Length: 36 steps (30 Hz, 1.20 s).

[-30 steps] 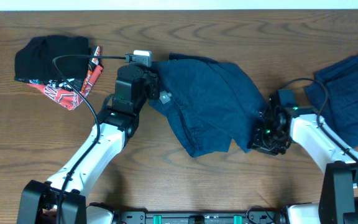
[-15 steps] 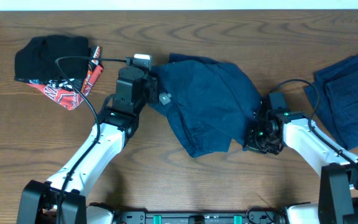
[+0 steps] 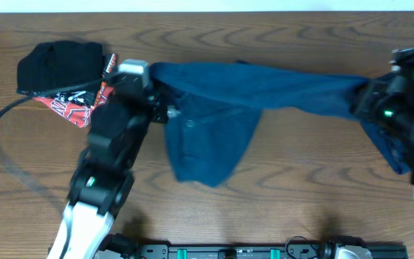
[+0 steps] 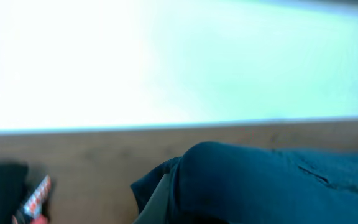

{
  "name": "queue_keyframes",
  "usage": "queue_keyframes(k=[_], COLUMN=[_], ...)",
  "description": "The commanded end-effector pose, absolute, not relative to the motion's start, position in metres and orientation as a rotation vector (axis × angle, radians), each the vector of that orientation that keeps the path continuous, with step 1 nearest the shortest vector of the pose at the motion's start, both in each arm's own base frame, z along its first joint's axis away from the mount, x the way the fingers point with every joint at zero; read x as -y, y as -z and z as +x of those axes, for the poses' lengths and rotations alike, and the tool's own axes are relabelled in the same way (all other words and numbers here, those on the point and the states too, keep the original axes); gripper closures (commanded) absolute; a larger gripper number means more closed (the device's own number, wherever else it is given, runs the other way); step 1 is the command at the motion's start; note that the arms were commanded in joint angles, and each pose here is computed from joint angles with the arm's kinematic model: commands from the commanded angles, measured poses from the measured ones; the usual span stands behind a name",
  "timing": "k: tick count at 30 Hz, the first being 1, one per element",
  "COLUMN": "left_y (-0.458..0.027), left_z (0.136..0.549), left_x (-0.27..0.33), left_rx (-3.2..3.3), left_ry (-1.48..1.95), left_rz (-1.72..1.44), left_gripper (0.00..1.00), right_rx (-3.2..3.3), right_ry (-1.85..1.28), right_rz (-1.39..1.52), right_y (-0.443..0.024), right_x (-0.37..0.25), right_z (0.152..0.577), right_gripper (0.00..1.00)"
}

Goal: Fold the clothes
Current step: 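Lift and stretch the denim between both grippers, pulling apart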

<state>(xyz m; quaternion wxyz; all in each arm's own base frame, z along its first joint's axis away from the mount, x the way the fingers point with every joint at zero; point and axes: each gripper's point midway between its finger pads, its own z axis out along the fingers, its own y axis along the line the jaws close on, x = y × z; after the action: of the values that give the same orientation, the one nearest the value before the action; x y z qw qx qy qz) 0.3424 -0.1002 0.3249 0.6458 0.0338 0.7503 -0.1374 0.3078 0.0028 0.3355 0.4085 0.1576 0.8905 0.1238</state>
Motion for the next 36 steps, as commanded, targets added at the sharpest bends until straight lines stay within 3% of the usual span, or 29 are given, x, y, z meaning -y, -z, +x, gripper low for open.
queue_keyframes(k=[1, 11, 15, 19, 24, 28, 36], left_y=[-0.379, -0.465, -0.471, -0.455, -0.416, -0.37, -0.254], left_z=[0.308, 0.212, 0.208, 0.236, 0.292, 0.348, 0.449], left_x=[0.088, 0.063, 0.061, 0.055, 0.07, 0.072, 0.06], left_rx=[-1.542, -1.203, -1.176, -1.248, -1.399, -1.531, -1.721], left_ry=[0.335, 0.404, 0.402, 0.309, 0.253, 0.168, 0.035], left_rz=[0.06, 0.06, 0.059, 0.015, 0.034, 0.001, -0.065], left_gripper=[0.94, 0.94, 0.94, 0.94, 0.94, 0.94, 0.94], right_rx=[-2.158, -1.838, -1.767, -1.757, -1.857, -2.007, -2.237], right_ry=[-0.222, -0.069, -0.044, -0.018, -0.005, -0.041, -0.132], right_rz=[0.363, 0.409, 0.418, 0.424, 0.398, 0.301, 0.265], right_y=[-0.375, -0.488, -0.51, -0.512, -0.487, -0.443, -0.313], right_x=[0.011, 0.035, 0.041, 0.046, 0.048, 0.039, 0.03], right_z=[0.298, 0.242, 0.236, 0.25, 0.301, 0.364, 0.498], right_gripper=[0.99, 0.99, 0.99, 0.99, 0.99, 0.99, 0.99])
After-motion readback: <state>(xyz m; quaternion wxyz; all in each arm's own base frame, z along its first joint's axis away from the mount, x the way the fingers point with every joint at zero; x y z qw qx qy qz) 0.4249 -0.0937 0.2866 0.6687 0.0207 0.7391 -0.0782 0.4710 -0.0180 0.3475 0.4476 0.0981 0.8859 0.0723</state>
